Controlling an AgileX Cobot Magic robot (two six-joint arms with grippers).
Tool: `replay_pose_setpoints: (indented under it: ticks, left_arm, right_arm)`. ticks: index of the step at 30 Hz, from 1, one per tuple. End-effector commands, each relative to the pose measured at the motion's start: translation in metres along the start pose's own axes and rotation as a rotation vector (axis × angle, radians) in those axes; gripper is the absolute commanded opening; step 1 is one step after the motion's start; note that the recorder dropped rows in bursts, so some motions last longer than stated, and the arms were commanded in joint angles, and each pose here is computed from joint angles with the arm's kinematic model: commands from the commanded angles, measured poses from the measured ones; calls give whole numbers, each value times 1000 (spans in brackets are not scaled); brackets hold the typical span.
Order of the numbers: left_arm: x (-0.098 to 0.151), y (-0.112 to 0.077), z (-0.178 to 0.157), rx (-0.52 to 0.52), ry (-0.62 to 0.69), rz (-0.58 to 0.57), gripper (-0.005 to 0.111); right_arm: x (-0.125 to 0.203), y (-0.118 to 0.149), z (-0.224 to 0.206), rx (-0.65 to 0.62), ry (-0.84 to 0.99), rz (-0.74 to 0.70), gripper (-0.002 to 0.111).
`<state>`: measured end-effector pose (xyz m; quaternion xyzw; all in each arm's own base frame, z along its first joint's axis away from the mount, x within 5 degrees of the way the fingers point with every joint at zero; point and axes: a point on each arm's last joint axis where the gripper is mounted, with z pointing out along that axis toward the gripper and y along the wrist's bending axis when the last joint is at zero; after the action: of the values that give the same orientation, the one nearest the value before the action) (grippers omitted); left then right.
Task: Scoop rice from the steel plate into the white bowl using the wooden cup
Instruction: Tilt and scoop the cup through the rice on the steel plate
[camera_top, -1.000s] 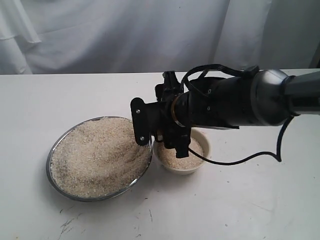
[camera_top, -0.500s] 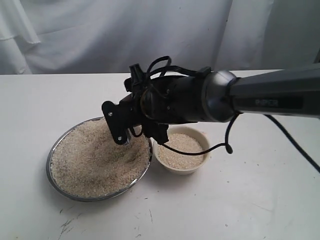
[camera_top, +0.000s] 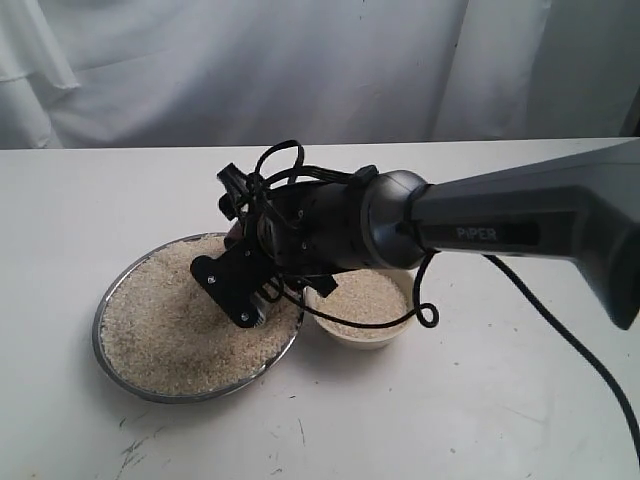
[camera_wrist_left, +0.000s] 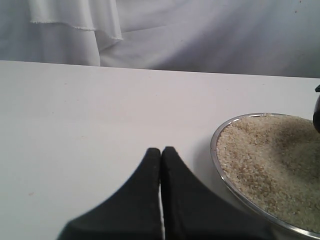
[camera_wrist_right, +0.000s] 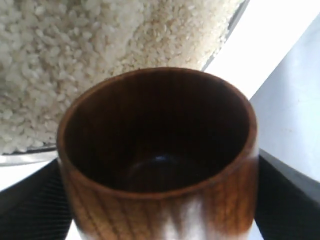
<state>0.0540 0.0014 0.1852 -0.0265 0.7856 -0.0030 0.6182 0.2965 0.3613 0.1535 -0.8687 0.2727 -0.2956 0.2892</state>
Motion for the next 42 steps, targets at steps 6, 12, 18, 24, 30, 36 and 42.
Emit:
replay_pose_setpoints:
  ticks: [6, 12, 18, 24, 30, 36, 42]
  left_arm:
    - [1, 0, 0, -1, -6, -2, 0]
    - [1, 0, 0, -1, -6, -2, 0]
    - [1, 0, 0, -1, -6, -2, 0]
    - [1, 0, 0, -1, -6, -2, 0]
    - [1, 0, 0, -1, -6, -2, 0]
    - [1, 0, 0, -1, -6, -2, 0]
    - [1, 0, 0, -1, -6, -2, 0]
  right_arm:
    - [-9, -33, 3, 96, 4, -12, 0]
    - [-9, -35, 13, 68, 32, -71, 0]
    - [-13, -24, 25, 36, 31, -118, 0]
    - [-17, -18, 28, -4, 10, -139, 0]
    - [-23, -14, 27, -54, -18, -162, 0]
    - [-37, -13, 24, -54, -35, -189, 0]
    - [-50, -5, 28, -96, -53, -168, 0]
